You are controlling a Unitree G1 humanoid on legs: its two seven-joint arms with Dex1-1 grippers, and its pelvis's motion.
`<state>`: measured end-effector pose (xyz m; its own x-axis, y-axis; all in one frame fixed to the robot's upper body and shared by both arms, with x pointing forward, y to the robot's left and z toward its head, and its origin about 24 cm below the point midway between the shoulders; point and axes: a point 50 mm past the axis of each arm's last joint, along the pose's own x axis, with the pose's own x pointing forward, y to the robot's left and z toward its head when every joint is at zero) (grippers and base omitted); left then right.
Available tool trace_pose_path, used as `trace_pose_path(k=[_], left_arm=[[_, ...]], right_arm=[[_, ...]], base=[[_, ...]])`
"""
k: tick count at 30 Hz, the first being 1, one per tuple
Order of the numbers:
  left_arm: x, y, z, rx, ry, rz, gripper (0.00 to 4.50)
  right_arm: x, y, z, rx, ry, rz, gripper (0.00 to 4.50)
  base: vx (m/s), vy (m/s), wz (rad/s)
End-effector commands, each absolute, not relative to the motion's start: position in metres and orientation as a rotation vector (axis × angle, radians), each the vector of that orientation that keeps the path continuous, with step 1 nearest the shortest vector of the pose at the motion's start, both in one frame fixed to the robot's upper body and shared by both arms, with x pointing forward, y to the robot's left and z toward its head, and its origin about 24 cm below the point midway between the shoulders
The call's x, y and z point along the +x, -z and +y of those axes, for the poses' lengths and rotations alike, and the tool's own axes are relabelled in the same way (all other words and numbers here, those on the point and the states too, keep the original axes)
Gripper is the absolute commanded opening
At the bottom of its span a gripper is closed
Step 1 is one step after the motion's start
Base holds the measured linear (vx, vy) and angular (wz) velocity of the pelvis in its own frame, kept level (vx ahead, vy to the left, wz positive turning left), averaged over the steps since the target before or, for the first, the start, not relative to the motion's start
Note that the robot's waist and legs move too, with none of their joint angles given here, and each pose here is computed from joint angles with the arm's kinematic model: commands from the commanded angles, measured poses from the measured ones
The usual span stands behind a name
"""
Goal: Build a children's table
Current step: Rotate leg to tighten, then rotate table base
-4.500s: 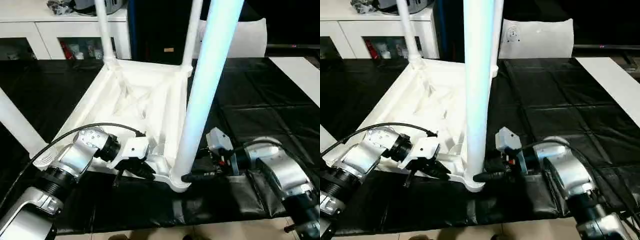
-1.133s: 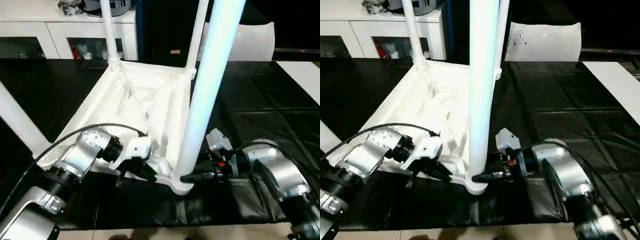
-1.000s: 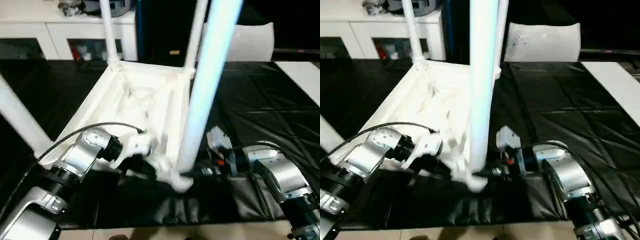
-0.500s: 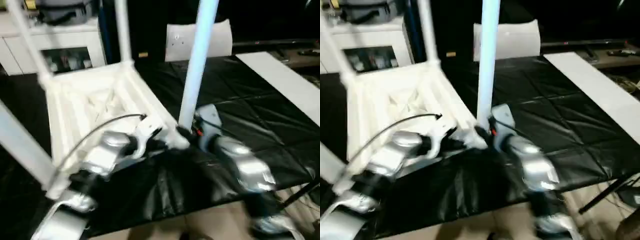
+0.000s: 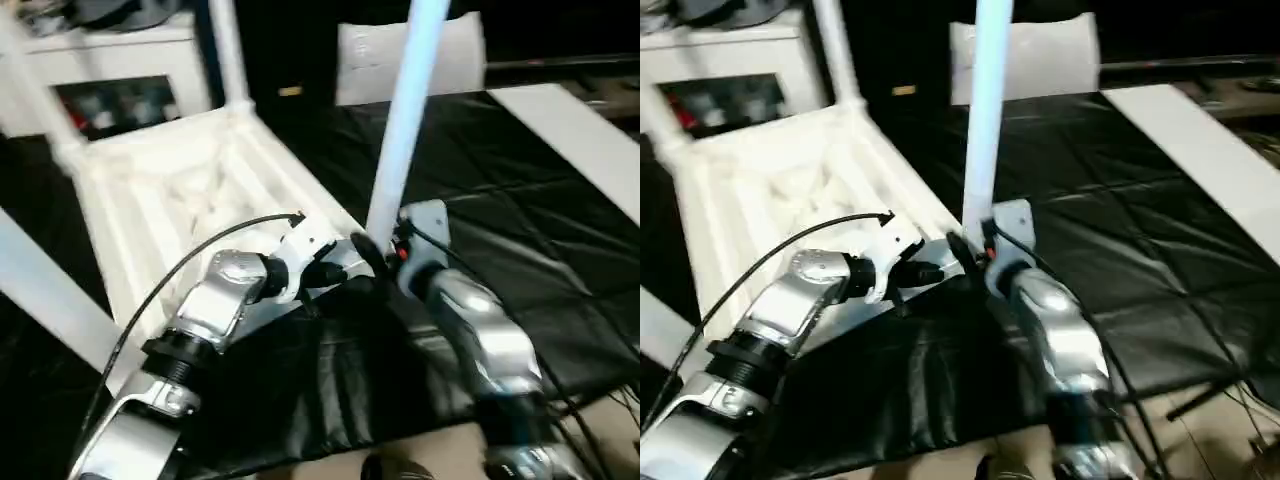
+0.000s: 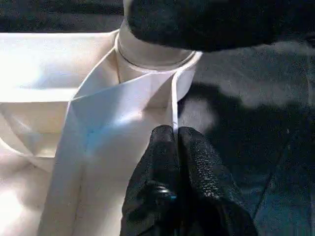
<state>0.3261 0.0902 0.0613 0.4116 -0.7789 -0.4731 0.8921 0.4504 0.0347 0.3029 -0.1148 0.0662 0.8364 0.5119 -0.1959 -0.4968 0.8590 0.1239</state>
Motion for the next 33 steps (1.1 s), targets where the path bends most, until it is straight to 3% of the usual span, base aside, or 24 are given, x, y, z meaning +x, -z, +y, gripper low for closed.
trace_pose_path(k=[1,8,12,15,19,22,23,27,33], left_arm=[[0.327,-0.072,0.090,0.332,1.107,0.356,0.00],[0.325,-0.079,0.101,0.275,1.132,0.283,0.00],[0.321,-0.083,0.102,0.219,1.140,0.251,0.00],[0.318,-0.083,0.105,0.204,1.130,0.246,0.53],[0.306,-0.085,0.107,0.139,1.122,0.229,0.94],[0.293,-0.085,0.109,0.094,1.087,0.223,1.07],[0.292,-0.085,0.109,0.093,1.086,0.224,1.32],[0.274,-0.084,0.111,0.030,1.052,0.228,1.49],[0.246,-0.081,0.128,-0.058,0.962,0.238,2.14]], right_arm=[[0.297,-0.074,-0.116,0.069,-0.611,0.184,3.86],[0.272,-0.088,-0.157,0.019,-0.782,0.147,4.43],[0.262,-0.095,-0.171,0.006,-0.844,0.158,4.43],[0.258,-0.098,-0.176,0.004,-0.877,0.168,4.50],[0.249,-0.112,-0.162,0.080,-1.017,0.136,4.50],[0.250,-0.118,-0.137,0.117,-1.097,0.097,4.50],[0.250,-0.118,-0.137,0.117,-1.098,0.097,4.50],[0.259,-0.124,-0.119,0.156,-1.082,0.056,4.50],[0.277,-0.125,-0.102,0.177,-0.958,0.048,4.50]], base=[[0.000,0.000,0.00],[0.000,0.000,0.00],[0.000,0.000,0.00],[0.000,0.000,0.00],[0.000,0.000,0.00],[0.000,0.000,0.00],[0.000,0.000,0.00],[0.000,0.000,0.00],[0.000,0.000,0.00]])
